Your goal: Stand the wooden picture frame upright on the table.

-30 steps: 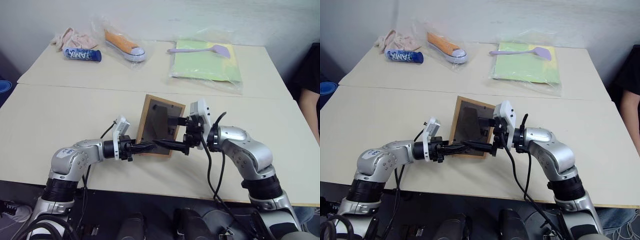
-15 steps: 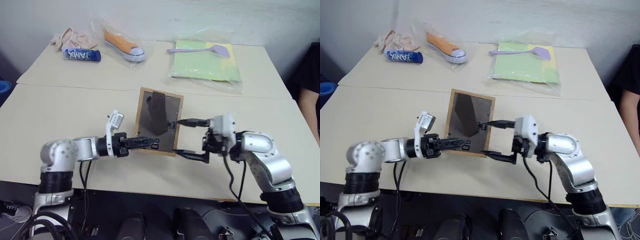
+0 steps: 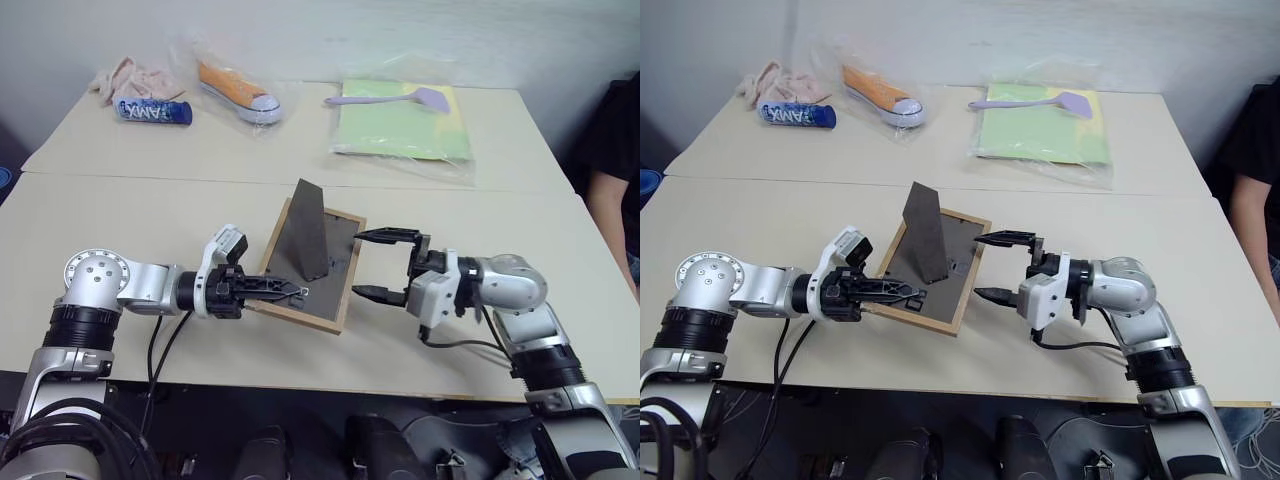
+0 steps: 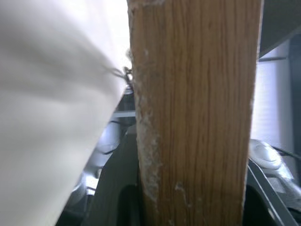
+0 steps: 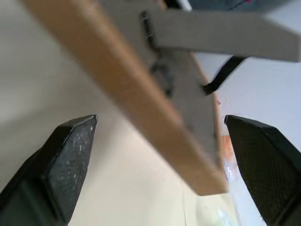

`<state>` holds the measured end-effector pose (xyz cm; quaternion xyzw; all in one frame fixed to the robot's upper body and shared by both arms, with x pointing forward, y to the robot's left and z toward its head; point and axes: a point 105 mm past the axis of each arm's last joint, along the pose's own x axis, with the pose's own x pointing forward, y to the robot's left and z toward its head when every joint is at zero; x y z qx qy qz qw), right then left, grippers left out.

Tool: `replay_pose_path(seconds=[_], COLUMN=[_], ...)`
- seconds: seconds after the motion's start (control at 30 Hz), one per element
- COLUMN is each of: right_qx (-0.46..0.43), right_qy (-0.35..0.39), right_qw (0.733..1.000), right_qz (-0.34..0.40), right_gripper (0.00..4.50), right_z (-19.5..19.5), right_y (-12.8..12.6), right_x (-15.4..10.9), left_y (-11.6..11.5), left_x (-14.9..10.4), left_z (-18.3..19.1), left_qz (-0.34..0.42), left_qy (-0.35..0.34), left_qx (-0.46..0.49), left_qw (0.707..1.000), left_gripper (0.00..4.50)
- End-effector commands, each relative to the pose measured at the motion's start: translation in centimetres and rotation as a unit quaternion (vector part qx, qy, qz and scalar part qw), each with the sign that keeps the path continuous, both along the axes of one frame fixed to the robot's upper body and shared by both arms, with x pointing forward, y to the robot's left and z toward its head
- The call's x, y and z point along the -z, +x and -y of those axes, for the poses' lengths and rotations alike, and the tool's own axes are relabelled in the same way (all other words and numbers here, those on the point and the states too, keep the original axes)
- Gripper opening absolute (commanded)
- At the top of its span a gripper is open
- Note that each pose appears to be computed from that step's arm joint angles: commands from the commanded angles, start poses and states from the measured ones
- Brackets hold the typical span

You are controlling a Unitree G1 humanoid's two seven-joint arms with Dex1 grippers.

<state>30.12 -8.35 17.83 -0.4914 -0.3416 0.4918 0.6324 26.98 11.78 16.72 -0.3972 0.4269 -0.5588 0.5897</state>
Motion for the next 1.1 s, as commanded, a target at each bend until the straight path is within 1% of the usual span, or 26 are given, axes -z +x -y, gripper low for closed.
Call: replay_pose_path(seconds=[0.03, 0.07, 0.1, 0.17, 0.27, 0.37, 0.4, 0.47, 0.53, 0.57, 0.6, 0.63, 0.7, 0.73, 0.8, 0.83, 0.87, 0.93, 0.97, 1.0, 1.03, 1.07, 1.1], right_qx=[-0.002, -0.001, 0.003, 0.006, 0.021, 0.034, 0.037, 0.036, 0.033, 0.037, 0.037, 0.038, 0.038, 0.039, 0.040, 0.042, 0.044, 0.047, 0.050, 0.050, 0.046, 0.045, 0.038], right_qy=[0.019, 0.029, 0.044, 0.051, 0.070, 0.079, 0.083, 0.098, 0.109, 0.115, 0.120, 0.126, 0.133, 0.138, 0.147, 0.154, 0.164, 0.182, 0.197, 0.207, 0.226, 0.253, 0.298], right_qw=[0.998, 0.998, 0.996, 0.995, 0.993, 0.991, 0.991, 0.988, 0.986, 0.986, 0.985, 0.985, 0.984, 0.984, 0.983, 0.983, 0.982, 0.982, 0.979, 0.977, 0.969, 0.957, 0.929], right_qz=[0.056, 0.061, 0.074, 0.088, 0.096, 0.102, 0.100, 0.111, 0.118, 0.114, 0.115, 0.114, 0.112, 0.108, 0.101, 0.088, 0.078, 0.035, 0.004, -0.029, -0.085, -0.138, -0.216], right_gripper=[4.46, 4.46, 4.29, 3.84, 2.95, 1.95, 1.80, 1.78, 1.78, 1.69, 1.50, 1.33, 1.29, 1.29, 1.29, 1.29, 1.29, 1.29, 1.29, 1.28, 1.28, 1.28, 1.28], right_z=[-0.9, -1.1, -1.2, -1.3, -1.0, -0.6, -0.6, -0.7, -0.8, -0.8, -0.8, -0.7, -0.6, -0.5, -0.2, -0.1, 0.1, 0.5, 0.9, 1.1, 1.4, 1.8, 2.2], right_y=[0.3, 0.5, 0.7, 0.8, 1.0, 1.4, 1.5, 1.5, 1.3, 1.5, 1.4, 1.4, 1.3, 1.3, 1.2, 1.2, 1.2, 1.1, 1.1, 1.1, 1.0, 1.0, 1.0], right_x=[-0.4, -0.6, -1.0, -1.0, -1.2, -1.4, -1.4, -1.9, -2.3, -2.4, -2.5, -2.7, -3.0, -3.1, -3.3, -3.3, -3.5, -3.3, -3.3, -3.1, -2.8, -2.7, -2.8], left_y=[-0.3, -0.4, -0.5, -0.8, -0.7, -0.6, -0.5, -0.3, -0.2, -0.2, -0.5, -0.4, 0.2, 0.3, 0.7, 0.8, 0.9, 1.4, 1.6, 1.5, 1.4, 1.3, 1.5], left_x=[-2.1, -2.1, -2.0, -2.0, -2.1, -2.2, -2.2, -2.6, -3.0, -3.0, -3.1, -3.2, -3.9, -4.2, -4.9, -4.7, -4.7, -5.8, -6.1, -6.2, -5.8, -5.0, -4.0], left_z=[0.4, 0.4, 0.4, 0.5, 0.5, 0.7, 0.8, 1.0, 1.1, 1.0, 0.8, 0.3, -1.1, -2.0, -3.8, -4.8, -5.7, -7.2, -7.7, -8.0, -8.2, -8.4, -8.4], left_qz=[0.013, 0.010, 0.007, 0.004, 0.007, 0.022, 0.026, 0.043, 0.055, 0.061, 0.068, 0.078, 0.101, 0.112, 0.135, 0.149, 0.178, 0.251, 0.313, 0.360, 0.394, 0.442, 0.488], left_qy=[-0.032, -0.030, -0.027, -0.025, -0.030, -0.028, -0.027, -0.032, -0.044, -0.038, -0.034, -0.028, -0.024, -0.011, 0.001, 0.030, 0.054, 0.051, 0.056, 0.060, 0.082, 0.107, 0.139], left_qx=[0.016, 0.019, 0.019, 0.019, 0.012, 0.004, 0.001, -0.009, -0.017, -0.022, -0.023, -0.037, -0.082, -0.101, -0.140, -0.154, -0.168, -0.205, -0.214, -0.211, -0.202, -0.185, -0.169], left_qw=[0.999, 0.999, 0.999, 0.999, 0.999, 0.999, 0.999, 0.999, 0.997, 0.997, 0.997, 0.996, 0.991, 0.989, 0.981, 0.976, 0.968, 0.945, 0.924, 0.907, 0.893, 0.871, 0.845], left_gripper=[1.22, 1.22, 1.22, 1.22, 1.22, 1.22, 1.22, 1.22, 1.95, 2.24, 2.53, 2.85, 3.53, 3.85, 3.86, 3.86, 3.86, 3.86, 3.86, 3.86, 3.86, 3.86, 4.03])
